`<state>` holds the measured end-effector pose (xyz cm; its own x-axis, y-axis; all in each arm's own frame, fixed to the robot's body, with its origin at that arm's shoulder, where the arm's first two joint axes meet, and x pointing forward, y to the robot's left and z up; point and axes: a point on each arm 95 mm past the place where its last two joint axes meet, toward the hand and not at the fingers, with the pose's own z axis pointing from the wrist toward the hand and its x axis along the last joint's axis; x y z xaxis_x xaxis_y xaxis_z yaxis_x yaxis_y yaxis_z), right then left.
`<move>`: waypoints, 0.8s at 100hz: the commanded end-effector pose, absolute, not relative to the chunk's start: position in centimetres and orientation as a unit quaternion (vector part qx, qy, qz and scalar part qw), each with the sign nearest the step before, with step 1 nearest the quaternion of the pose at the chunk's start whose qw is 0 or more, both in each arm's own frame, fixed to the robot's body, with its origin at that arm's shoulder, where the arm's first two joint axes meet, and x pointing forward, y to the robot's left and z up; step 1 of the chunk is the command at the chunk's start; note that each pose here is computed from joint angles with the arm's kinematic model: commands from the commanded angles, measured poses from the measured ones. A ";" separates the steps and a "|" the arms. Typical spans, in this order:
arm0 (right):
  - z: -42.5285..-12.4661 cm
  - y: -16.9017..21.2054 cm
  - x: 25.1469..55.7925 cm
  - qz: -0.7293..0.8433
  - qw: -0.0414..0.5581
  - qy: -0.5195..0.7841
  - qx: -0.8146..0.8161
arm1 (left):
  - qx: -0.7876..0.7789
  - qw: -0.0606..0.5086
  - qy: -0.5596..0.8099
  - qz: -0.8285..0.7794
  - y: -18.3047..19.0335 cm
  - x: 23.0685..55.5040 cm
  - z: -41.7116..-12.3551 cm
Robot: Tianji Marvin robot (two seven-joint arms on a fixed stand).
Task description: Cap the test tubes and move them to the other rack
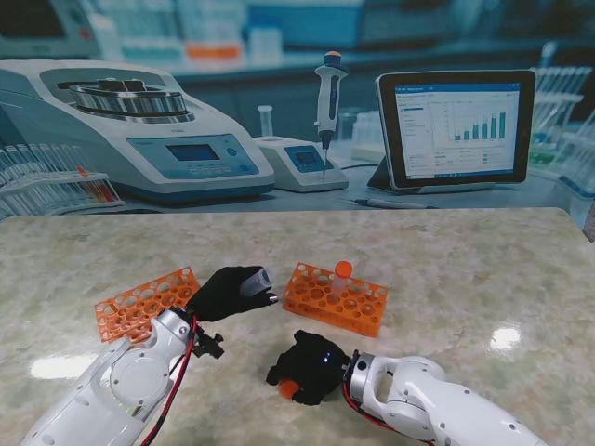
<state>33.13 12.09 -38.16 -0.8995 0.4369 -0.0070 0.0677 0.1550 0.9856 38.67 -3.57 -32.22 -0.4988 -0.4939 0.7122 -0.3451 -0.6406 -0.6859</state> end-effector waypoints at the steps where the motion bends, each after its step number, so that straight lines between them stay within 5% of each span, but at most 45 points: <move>1: -38.4 12.2 33.0 0.624 0.146 0.748 0.174 | -0.499 0.049 0.421 -0.756 -3.6 38.6 -32.3; 80: -39.8 12.1 33.4 0.613 0.142 0.757 0.178 | -0.499 0.049 0.421 -0.756 -3.6 38.6 -32.3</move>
